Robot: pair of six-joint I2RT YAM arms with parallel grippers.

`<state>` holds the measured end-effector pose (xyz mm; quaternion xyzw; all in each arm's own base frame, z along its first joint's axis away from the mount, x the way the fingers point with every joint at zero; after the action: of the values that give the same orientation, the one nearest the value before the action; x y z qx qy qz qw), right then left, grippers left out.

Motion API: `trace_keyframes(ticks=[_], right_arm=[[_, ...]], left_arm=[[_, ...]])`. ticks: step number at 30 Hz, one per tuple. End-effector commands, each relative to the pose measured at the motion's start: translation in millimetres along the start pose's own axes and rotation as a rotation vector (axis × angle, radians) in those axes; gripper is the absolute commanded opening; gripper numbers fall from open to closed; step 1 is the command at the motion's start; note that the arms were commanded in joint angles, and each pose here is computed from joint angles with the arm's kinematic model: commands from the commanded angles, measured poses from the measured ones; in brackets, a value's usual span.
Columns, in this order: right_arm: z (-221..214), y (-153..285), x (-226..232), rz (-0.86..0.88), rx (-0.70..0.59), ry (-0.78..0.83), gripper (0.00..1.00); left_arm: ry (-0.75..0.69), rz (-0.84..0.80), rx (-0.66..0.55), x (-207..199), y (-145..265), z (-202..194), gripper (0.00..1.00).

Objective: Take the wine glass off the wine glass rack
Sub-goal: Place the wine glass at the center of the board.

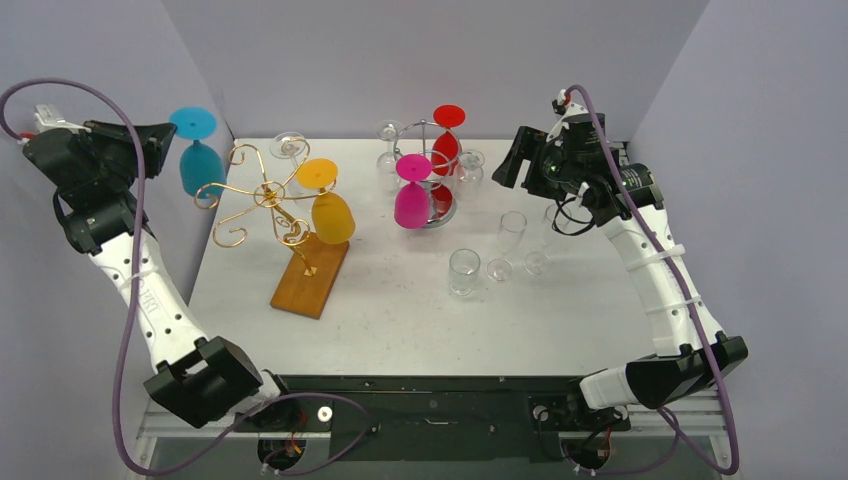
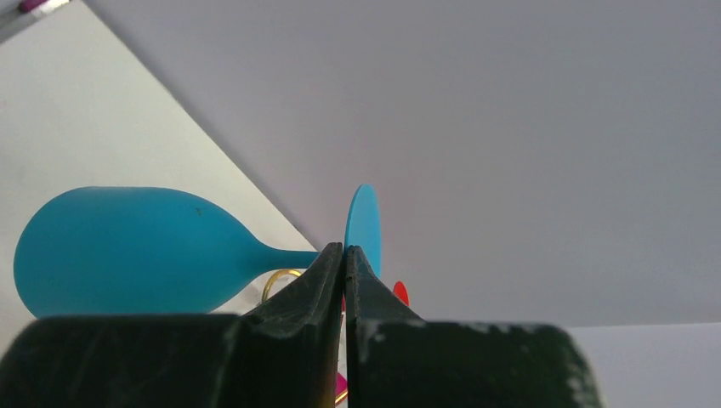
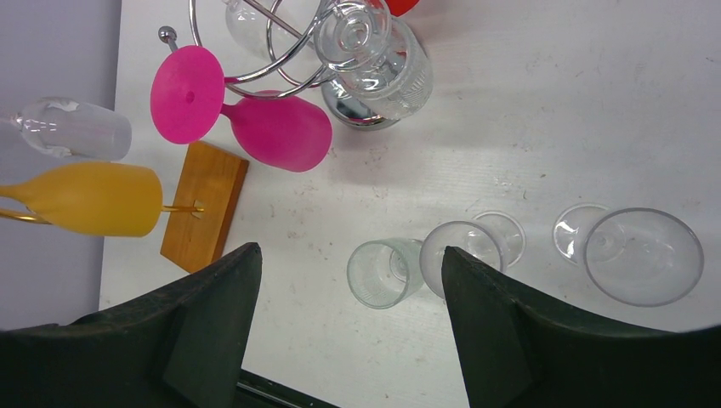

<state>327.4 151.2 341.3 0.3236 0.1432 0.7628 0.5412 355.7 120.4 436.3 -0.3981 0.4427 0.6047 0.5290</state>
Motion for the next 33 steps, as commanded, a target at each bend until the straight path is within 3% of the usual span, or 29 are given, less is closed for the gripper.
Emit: trace_keyframes(ticks=[1,6,18,24,33], right_arm=[[9.0,-3.7,1.7,-0.009,-0.025,0.019,0.73],[15.6,-0.6,1.9,-0.015,-0.045,0.023,0.73],[37.5,19.8,1.9,-0.026,-0.159,0.009,0.73],[51.8,35.7,6.4,0.001,-0.263,-0.016,0.74],[86.7,59.7,37.7,0.178,-0.458,-0.053,0.78]], left_arm=[[-0.111,-0.072,-0.075,-37.1,-10.5,21.8,0.0],[-0.199,-0.19,-0.024,-77.1,-34.8,6.3,0.0],[-0.325,-0.518,0.08,-194.4,-39.4,-55.4,0.0],[-0.265,-0.635,0.207,-228.9,-33.9,-110.4,0.0],[-0.022,-0.778,0.453,-261.4,3.1,-201.4,0.0]])
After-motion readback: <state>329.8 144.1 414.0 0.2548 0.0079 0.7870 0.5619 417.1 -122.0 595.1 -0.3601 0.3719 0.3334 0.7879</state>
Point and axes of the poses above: each gripper's point midway between its finger pads, its own y axis back along the fingers, its own x axis along the line the jaws close on, z = x × y, the point moved 2 cm from there along y, back along the fingers, and after that the axes turned 8 degrees about y, right-handed, at the moved point
